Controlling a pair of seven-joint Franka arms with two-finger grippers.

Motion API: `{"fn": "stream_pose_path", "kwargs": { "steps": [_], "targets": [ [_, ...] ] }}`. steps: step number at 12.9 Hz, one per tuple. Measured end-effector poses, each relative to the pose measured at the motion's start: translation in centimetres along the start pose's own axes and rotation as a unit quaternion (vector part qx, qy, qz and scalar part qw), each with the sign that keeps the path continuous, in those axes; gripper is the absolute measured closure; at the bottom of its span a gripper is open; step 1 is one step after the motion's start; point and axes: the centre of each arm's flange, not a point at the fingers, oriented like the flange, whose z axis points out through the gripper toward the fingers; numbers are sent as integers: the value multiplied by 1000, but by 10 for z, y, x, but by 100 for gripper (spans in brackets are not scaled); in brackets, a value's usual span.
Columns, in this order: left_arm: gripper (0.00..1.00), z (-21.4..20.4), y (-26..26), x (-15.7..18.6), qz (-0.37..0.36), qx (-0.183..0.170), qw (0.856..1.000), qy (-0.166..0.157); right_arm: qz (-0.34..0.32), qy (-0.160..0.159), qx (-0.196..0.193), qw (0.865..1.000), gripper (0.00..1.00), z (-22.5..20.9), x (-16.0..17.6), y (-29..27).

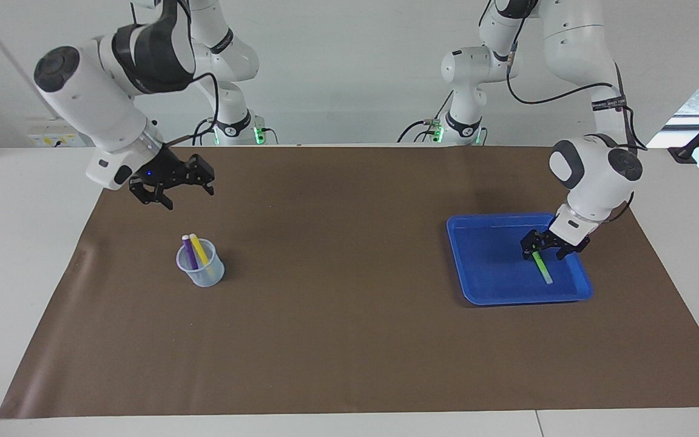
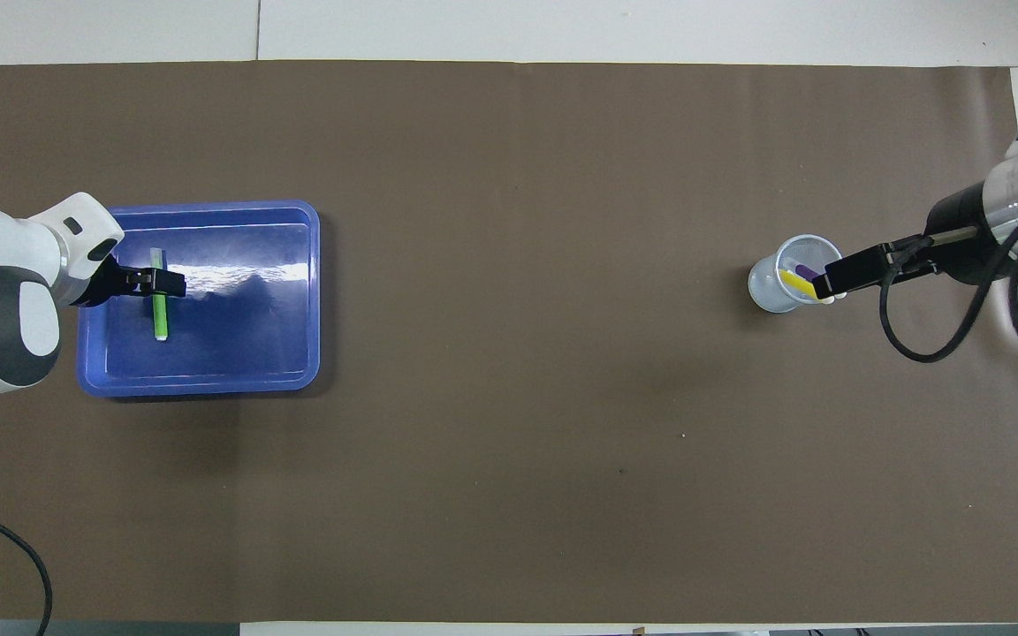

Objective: Transfer and insert pens with both arms
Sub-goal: 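Grasp the green pen with the left gripper while the right gripper withdraws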

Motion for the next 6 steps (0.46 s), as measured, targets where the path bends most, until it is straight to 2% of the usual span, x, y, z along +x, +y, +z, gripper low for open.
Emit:
{"fn": "stream_pose_path", "kwargs": {
  "steps": [2,5,6],
  "targets": [
    [0,10,-1,-1,-13,1,1000,-7,65,1,64,996,0,-23,-21,-35],
    [3,20,0,-2,-48,1,999,-13,146,5,151,978,0,-9,-20,-78],
    [14,20,2,-2,-63,1,998,-12,172,14,175,969,0,0,-15,-85]
  ]
}}
